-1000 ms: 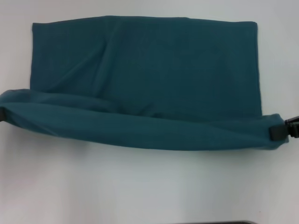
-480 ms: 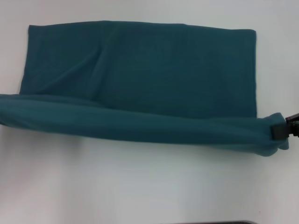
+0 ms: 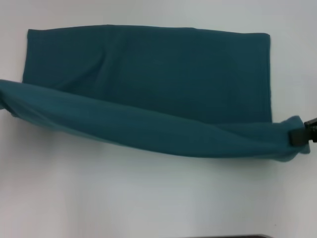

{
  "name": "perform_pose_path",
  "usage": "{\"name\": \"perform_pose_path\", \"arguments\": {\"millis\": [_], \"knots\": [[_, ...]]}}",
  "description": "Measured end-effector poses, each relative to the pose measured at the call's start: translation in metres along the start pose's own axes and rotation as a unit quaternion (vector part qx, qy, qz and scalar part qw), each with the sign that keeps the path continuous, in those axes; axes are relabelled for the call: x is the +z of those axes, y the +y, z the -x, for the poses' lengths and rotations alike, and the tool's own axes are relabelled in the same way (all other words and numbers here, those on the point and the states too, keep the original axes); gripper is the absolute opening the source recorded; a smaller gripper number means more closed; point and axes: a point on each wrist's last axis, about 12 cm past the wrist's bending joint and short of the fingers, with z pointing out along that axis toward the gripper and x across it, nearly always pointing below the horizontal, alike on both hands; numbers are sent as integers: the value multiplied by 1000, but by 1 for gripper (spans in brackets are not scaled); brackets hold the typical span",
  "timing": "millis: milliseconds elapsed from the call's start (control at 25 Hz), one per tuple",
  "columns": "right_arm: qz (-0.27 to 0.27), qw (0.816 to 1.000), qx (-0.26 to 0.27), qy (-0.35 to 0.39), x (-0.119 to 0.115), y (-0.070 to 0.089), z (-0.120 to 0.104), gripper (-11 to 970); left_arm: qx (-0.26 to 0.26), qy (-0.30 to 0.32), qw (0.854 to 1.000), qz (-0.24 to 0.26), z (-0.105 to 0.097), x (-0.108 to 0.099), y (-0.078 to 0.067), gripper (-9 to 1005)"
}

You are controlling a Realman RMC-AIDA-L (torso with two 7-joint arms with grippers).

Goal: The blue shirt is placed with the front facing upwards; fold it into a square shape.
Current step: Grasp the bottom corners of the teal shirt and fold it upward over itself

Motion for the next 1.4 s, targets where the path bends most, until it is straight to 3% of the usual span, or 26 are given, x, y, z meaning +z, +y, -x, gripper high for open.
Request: {"name": "perform_pose_path", "arguments": {"millis": [640, 1040, 1400], "knots": [[18, 999, -26, 7, 8, 5, 5, 38, 21, -50, 998, 14, -10, -19, -10, 6], [23, 998, -61, -23, 6, 9, 22, 37, 62, -43, 997, -21, 18, 12, -2, 7], [-2, 993, -84, -82, -12, 12, 34, 38, 91, -42, 995, -4, 44, 43, 12, 7]]}}
